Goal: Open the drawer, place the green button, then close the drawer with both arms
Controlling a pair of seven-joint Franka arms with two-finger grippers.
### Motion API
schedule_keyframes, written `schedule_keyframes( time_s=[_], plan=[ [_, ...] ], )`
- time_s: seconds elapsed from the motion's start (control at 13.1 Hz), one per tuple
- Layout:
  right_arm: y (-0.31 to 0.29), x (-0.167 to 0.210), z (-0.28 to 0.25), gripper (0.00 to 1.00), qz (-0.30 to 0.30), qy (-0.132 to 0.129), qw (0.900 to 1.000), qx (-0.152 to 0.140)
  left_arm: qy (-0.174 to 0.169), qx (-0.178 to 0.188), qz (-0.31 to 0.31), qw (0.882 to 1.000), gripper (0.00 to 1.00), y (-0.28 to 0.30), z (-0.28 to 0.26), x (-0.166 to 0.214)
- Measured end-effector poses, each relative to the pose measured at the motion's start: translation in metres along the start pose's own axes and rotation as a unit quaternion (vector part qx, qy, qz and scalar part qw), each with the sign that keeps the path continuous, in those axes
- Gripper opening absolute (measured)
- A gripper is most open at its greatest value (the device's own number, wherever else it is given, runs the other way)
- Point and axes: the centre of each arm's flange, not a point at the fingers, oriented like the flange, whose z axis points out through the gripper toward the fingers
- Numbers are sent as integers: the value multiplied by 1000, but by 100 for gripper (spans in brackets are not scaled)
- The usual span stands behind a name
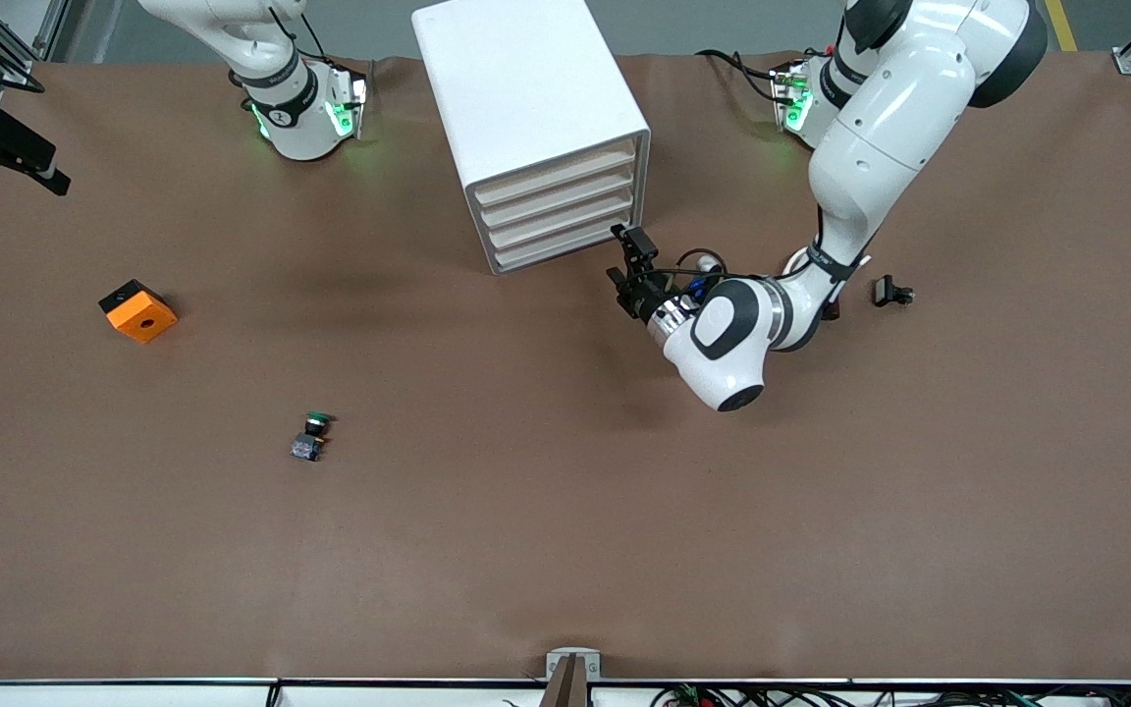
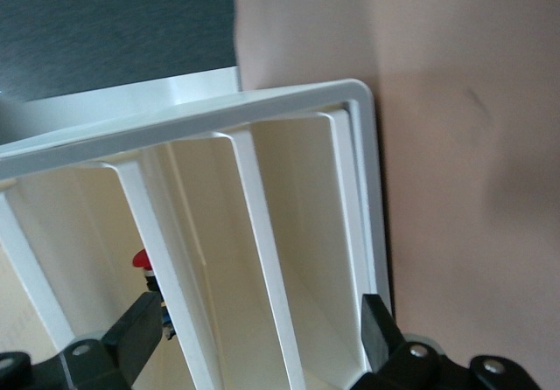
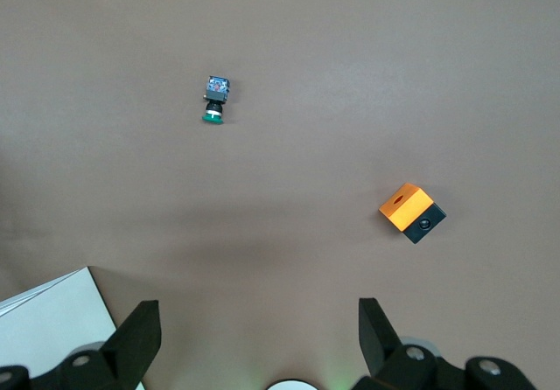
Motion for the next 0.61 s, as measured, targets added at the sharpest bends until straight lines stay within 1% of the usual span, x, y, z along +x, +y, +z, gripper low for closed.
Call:
schedule_keyframes(
  time_s=[0.23,0.3,0.38,0.46,0.53,0.61],
  plan=[
    [0,0,0,100,0,0,1000,0,10,26,-27,999,100,5,17,1],
    [0,0,0,100,0,0,1000,0,11,30,-31,999,96,5,23,0],
    [0,0,0,100,0,0,1000,0,10,35,-34,999,96,6,27,-2],
    [0,0,0,100,0,0,1000,0,11,39,-37,998,86,8,33,-2],
    [0,0,0,100,0,0,1000,0,14,43,-39,998,80,10,38,-2],
    [0,0,0,100,0,0,1000,0,17,46,-40,998,80,12,44,-2]
  ],
)
